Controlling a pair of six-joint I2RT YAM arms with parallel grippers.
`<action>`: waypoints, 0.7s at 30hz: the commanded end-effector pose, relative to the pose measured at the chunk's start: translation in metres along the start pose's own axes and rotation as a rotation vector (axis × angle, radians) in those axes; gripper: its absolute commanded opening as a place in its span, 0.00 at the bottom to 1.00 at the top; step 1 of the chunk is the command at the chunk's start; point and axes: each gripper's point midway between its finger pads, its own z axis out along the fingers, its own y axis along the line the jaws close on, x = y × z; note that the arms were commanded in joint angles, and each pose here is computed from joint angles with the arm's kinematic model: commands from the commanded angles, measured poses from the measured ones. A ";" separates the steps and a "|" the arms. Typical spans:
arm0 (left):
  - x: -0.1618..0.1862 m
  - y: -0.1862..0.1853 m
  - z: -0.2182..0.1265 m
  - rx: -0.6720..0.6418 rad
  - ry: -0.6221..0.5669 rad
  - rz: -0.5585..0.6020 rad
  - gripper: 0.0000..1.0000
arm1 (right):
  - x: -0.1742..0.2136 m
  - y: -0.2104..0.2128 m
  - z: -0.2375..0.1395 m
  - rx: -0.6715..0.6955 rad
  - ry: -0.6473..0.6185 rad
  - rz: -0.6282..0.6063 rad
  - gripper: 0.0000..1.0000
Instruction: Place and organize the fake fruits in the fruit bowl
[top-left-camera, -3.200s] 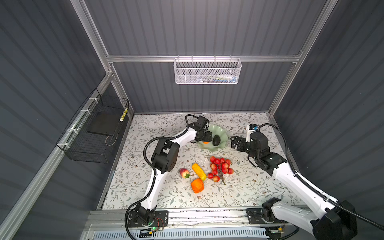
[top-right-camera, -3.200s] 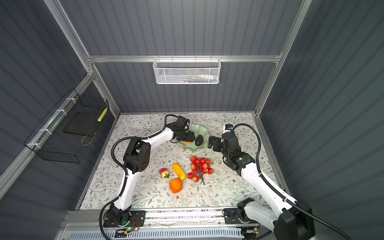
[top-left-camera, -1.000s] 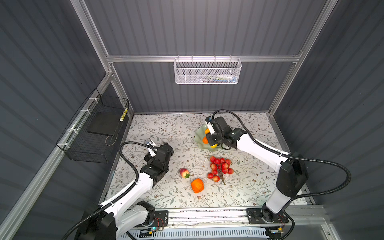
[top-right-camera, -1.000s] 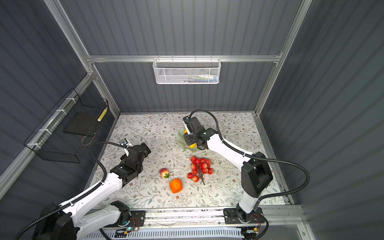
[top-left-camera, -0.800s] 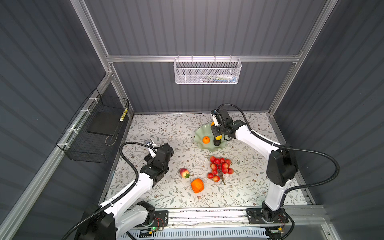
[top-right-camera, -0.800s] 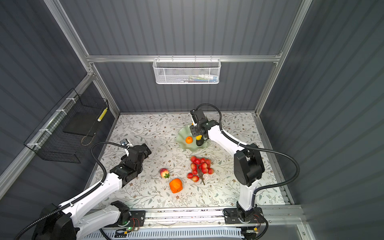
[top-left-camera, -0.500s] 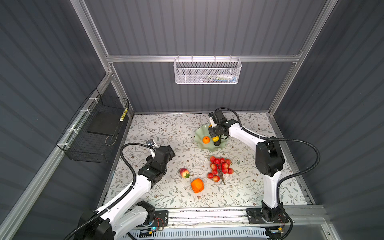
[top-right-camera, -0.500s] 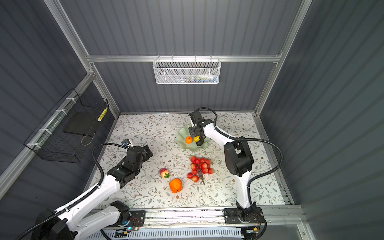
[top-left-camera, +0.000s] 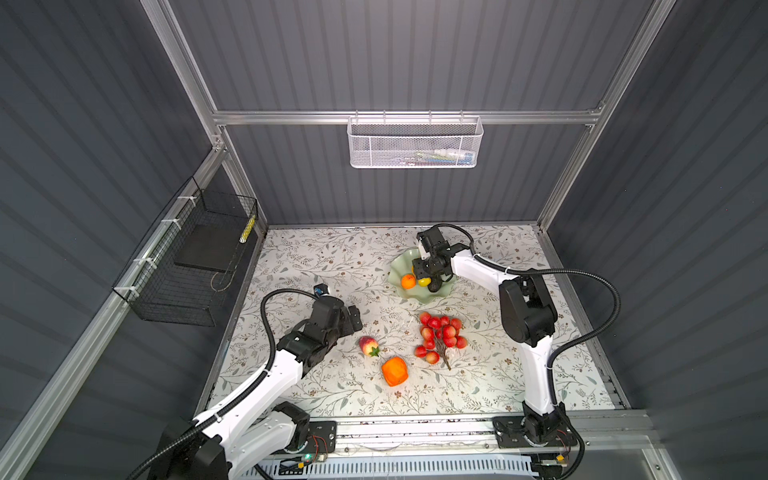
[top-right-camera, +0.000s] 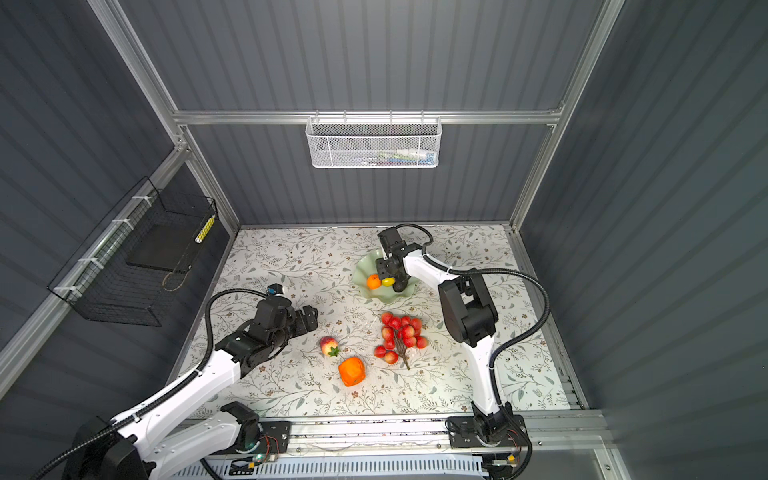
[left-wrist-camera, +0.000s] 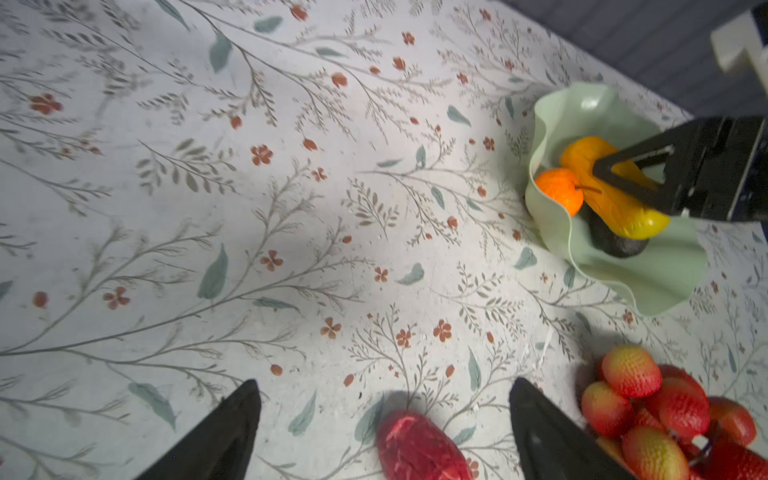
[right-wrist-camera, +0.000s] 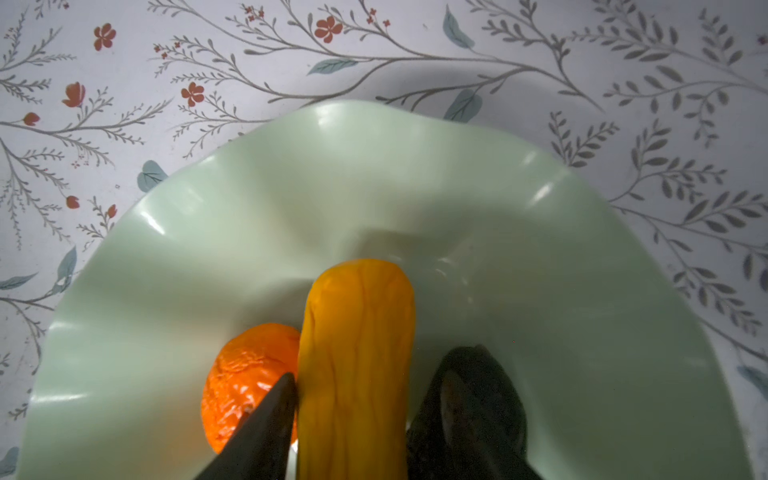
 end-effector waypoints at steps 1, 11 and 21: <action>0.017 -0.023 0.007 0.120 0.120 0.045 0.90 | -0.027 0.001 -0.018 -0.017 -0.075 0.026 0.63; 0.048 -0.035 0.022 0.178 0.310 0.079 0.86 | -0.070 -0.008 -0.112 -0.026 -0.326 0.063 0.87; 0.078 -0.034 0.023 0.187 0.444 0.058 0.82 | -0.052 -0.017 -0.171 -0.042 -0.449 0.120 0.99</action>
